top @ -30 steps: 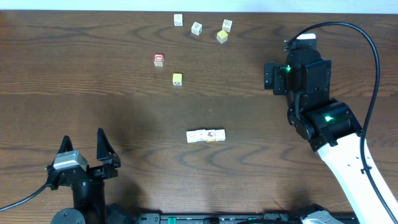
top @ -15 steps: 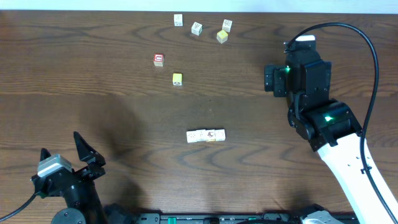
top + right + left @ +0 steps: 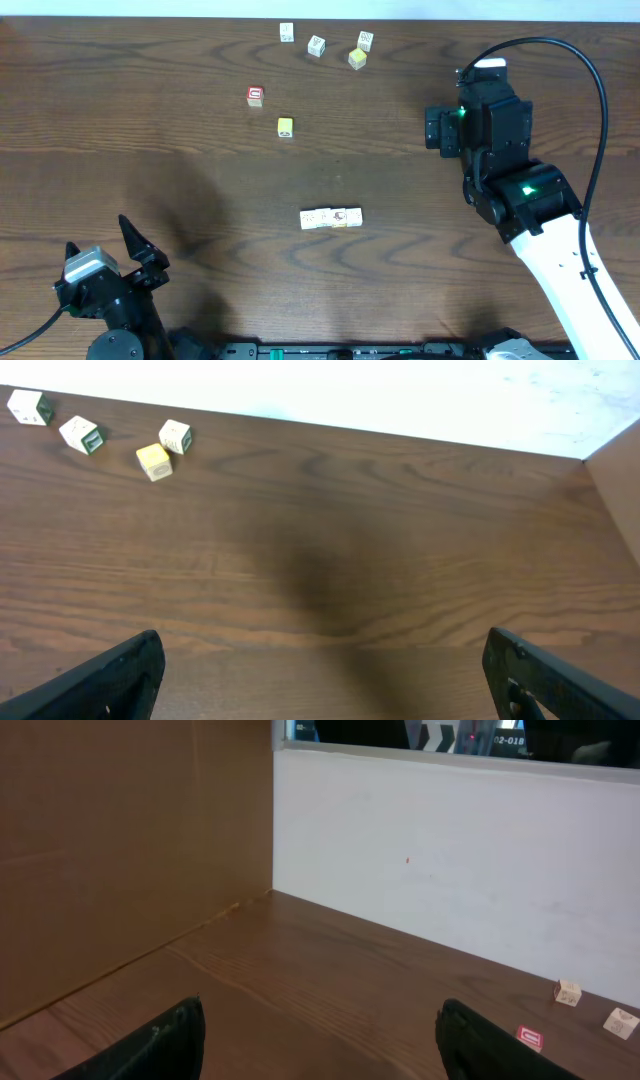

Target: Lift 4 blocks

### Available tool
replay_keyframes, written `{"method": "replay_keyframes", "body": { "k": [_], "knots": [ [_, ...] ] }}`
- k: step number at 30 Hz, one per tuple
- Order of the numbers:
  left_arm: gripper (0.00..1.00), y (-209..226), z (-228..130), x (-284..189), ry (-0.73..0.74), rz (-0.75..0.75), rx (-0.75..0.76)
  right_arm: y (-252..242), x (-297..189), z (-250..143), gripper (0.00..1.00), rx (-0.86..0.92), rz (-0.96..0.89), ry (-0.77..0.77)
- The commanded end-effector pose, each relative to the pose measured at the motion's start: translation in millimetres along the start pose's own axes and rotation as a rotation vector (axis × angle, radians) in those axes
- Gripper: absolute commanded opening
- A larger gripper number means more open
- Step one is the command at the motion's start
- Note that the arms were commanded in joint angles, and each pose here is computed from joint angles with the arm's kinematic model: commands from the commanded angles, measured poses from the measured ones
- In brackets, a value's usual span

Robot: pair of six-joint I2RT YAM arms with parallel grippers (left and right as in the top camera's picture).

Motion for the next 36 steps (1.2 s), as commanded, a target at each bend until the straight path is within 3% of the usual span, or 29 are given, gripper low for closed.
{"method": "replay_keyframes", "body": {
  "k": [1, 19, 22, 26, 29, 36],
  "knots": [
    [0.74, 6, 6, -2, -0.008, 0.022, -0.008, -5, 1, 3, 0.99, -0.003, -0.022, -0.007],
    [0.74, 4, 6, -1, -0.01, 0.002, -0.022, -5, 1, 3, 0.99, -0.003, -0.022, -0.007],
    [0.75, -14, 22, 0, -0.101, -0.155, -0.141, -5, 1, 3, 0.99, -0.003, -0.022, -0.007],
    [0.74, -31, 35, 9, -0.298, -0.27, -0.186, -5, 0, 3, 0.99, -0.003, -0.022, -0.007],
    [0.74, -40, 36, 12, -0.447, -0.342, -0.16, -6, 1, 2, 0.99, -0.007, -0.022, 0.001],
    [0.75, -44, 29, 8, -0.501, -0.352, -0.05, -6, 0, 1, 0.99, -0.009, -0.023, 0.006]
  ]
}}
Point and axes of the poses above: each gripper's point midway between its finger pads, its own x axis out along the fingers, its own y axis along the line the jaws close on, z = x × y, the point moved 6 cm from there along -x, back along the fingers, and after that the axes turned 11 degrees about x, right-handed, at the moved point
